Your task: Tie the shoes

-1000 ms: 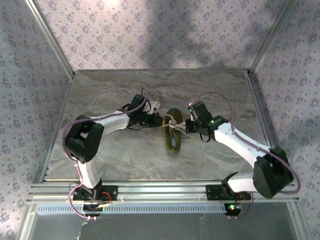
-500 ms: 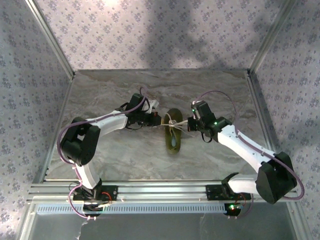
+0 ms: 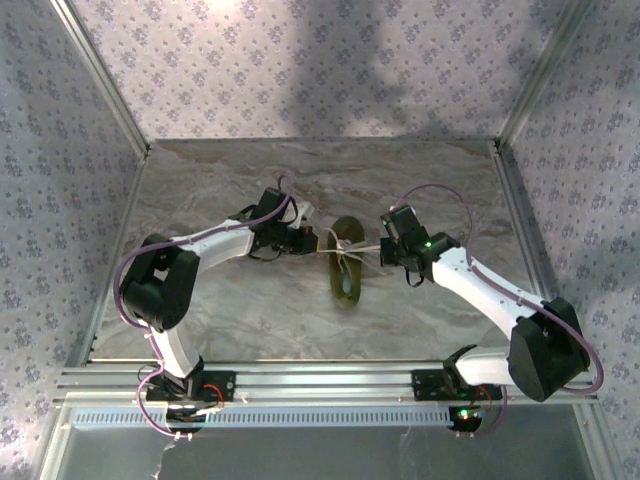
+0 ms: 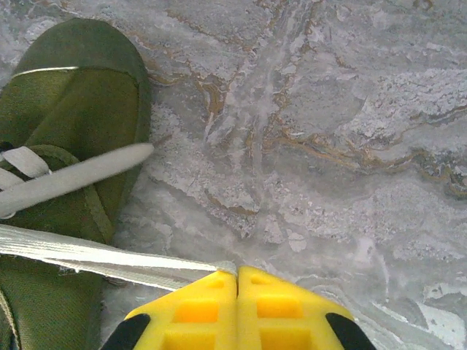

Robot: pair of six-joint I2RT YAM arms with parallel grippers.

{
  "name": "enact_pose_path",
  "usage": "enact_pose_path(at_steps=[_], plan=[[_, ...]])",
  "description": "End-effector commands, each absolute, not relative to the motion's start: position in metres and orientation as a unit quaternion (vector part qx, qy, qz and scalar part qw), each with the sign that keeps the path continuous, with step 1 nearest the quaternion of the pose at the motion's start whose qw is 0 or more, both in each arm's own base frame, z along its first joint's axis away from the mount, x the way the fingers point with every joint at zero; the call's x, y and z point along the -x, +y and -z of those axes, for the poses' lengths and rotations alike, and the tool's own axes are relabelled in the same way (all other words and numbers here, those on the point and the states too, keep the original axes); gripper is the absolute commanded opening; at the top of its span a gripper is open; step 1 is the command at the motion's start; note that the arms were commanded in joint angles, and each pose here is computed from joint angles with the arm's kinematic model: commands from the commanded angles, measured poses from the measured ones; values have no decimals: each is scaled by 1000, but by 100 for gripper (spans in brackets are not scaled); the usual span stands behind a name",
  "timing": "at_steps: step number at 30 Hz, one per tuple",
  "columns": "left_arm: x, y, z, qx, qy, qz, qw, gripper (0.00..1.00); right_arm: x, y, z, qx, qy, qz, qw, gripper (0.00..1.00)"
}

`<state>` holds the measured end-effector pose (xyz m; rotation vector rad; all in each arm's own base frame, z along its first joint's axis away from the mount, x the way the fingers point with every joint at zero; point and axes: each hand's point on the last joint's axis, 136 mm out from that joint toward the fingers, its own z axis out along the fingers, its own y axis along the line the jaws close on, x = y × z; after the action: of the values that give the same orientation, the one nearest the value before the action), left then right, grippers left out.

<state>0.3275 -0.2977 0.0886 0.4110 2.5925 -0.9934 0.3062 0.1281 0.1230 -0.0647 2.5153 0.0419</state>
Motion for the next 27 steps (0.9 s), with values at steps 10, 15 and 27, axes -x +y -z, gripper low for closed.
enact_pose_path(at_steps=[10,15,27], plan=[[-327,-298,-103,-183,908,333,179,0,-293,190,-128,161,932,-144,289,26],[-327,-300,-101,-179,907,337,178,0,-299,188,-129,169,935,-107,294,45],[-330,-302,-99,-175,907,340,175,0,-319,211,-114,300,914,-104,252,53]])
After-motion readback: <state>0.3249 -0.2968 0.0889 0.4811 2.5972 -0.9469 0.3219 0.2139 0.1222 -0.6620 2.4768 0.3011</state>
